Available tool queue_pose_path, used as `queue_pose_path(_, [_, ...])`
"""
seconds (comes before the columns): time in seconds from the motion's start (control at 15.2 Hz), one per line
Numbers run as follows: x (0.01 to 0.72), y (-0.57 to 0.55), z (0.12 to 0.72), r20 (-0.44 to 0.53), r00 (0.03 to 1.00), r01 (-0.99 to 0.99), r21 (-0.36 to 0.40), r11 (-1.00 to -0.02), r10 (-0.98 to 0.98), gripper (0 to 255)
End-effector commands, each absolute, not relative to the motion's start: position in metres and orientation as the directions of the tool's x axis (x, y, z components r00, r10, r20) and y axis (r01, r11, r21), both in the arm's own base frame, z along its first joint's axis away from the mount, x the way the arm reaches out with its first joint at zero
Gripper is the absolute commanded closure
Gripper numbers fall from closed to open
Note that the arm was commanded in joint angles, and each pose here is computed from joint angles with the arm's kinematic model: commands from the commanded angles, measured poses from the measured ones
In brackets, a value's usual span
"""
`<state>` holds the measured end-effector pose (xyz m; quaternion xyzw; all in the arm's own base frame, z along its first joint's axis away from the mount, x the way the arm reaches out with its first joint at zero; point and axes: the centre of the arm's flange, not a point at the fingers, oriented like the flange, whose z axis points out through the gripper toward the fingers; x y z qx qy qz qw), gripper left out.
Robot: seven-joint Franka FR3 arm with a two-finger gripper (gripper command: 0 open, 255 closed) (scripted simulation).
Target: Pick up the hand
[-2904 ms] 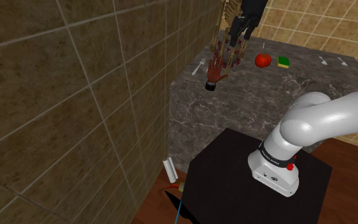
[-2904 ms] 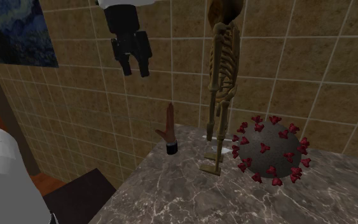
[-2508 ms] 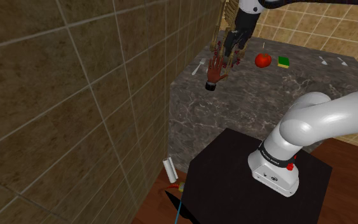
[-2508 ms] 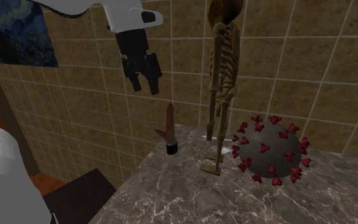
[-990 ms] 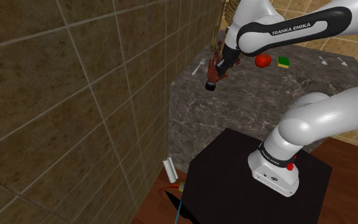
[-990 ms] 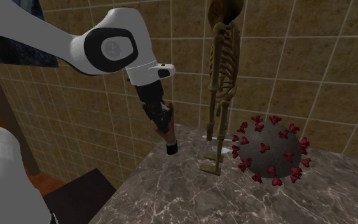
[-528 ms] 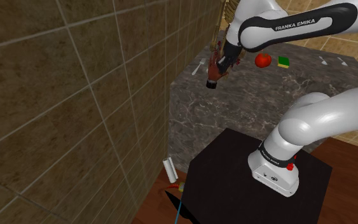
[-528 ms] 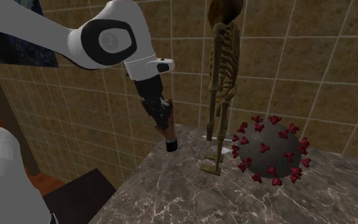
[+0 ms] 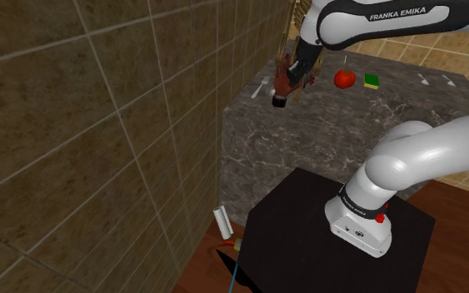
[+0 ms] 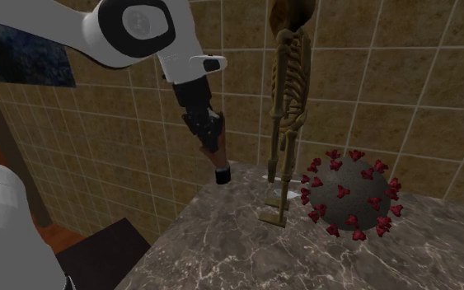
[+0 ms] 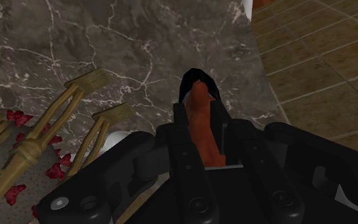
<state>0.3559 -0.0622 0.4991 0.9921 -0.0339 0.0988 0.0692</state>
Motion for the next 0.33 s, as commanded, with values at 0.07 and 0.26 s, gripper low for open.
queue_pose_path(0.07, [0.355,-0.062,0.516,0.201,0.978,-0.081,0.131,-0.988,-0.054,255])
queue_pose_path(0.26, [0.355,-0.062,0.522,0.201,0.978,-0.081,0.131,-0.988,-0.054,255])
